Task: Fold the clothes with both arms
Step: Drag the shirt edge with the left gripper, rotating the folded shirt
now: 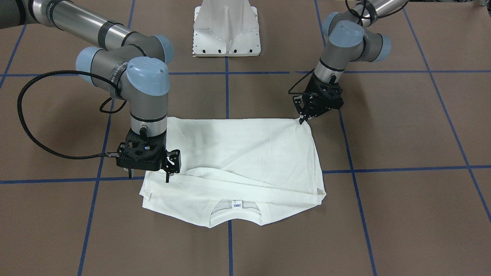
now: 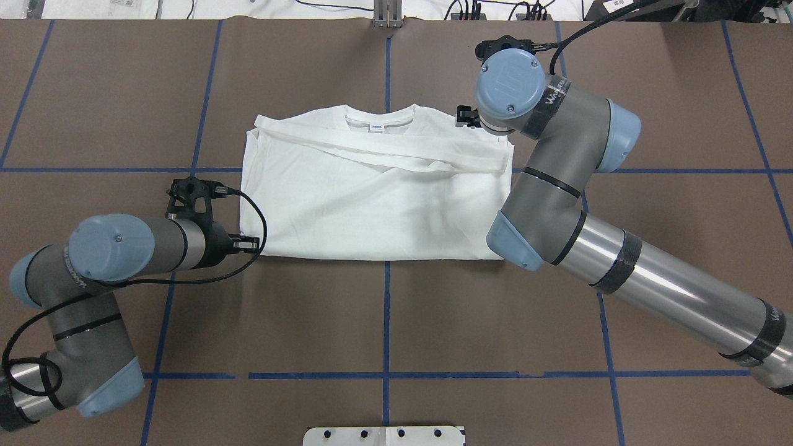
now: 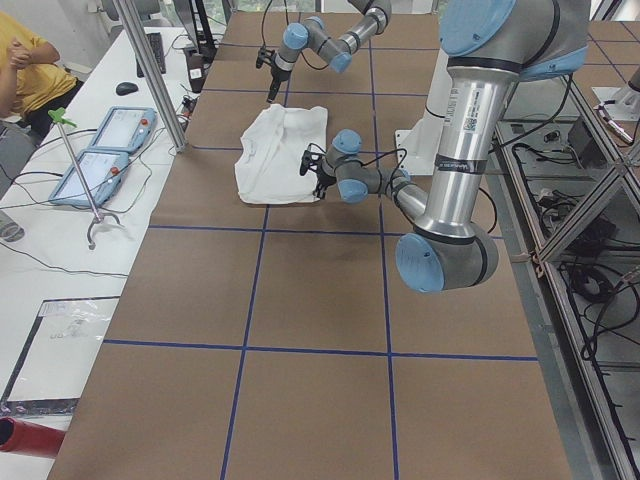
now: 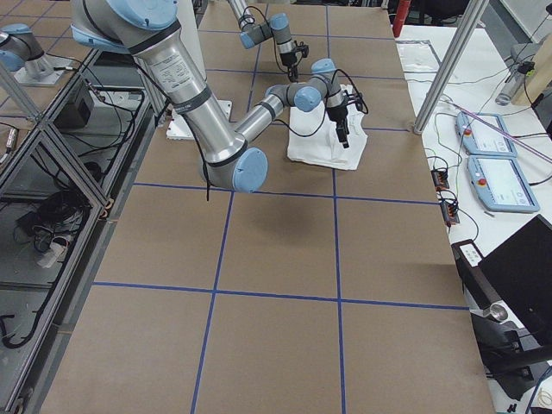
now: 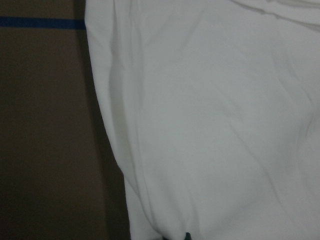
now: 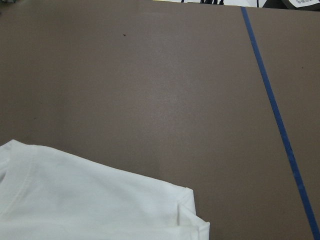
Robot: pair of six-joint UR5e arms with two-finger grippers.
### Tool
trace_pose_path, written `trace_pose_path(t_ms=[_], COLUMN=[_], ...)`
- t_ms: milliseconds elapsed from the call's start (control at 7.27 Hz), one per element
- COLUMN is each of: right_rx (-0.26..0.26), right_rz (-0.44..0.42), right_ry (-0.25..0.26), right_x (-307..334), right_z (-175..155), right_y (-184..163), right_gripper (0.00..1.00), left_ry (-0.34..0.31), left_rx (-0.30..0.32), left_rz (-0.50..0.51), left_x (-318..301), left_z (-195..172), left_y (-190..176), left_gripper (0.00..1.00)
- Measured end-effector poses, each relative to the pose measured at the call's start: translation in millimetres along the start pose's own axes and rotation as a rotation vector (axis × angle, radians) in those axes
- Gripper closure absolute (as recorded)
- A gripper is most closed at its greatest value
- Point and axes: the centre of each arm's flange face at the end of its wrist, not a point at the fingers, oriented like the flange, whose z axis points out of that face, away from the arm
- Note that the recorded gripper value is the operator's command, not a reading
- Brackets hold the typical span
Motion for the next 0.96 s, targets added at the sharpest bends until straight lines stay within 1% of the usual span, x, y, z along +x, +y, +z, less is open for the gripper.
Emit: trace_pose_path(t_ms=[138,275,413,550,825,963], right_rx=[0.000,0.000,0.001,0.002,0.001,-0.003], right_rz=[0.001,0.003,0.005,0.006,0.011,0.024], right_ry=[-0.001,-0.003,-0.007,-0.013,-0.027,-0.035], right_x=[0,-1,-2,-4,-11,-19], right_z=[0,-1,-3,-6,-11,-13], right_y=[0,1,2,3,9,16], right_gripper=[0.00,0.00,0.00,0.00,0.00,0.00], left_ry=[-0.061,-0.130,-0.197,-0.252,-0.329,-0.344], left_rx=[0.040,0.080,0.113,0.131,0.154,0.172], left_rz=[0.057,0.106,0.141,0.148,0.146,0.153], left_x=[-35,-72,-99,-113,-117,-107], left_z=[2,7,18,35,58,65], left_y=[-33,-75,-126,-177,-263,-292], left_gripper=[1.00,1.00,1.00,1.00,1.00,0.01])
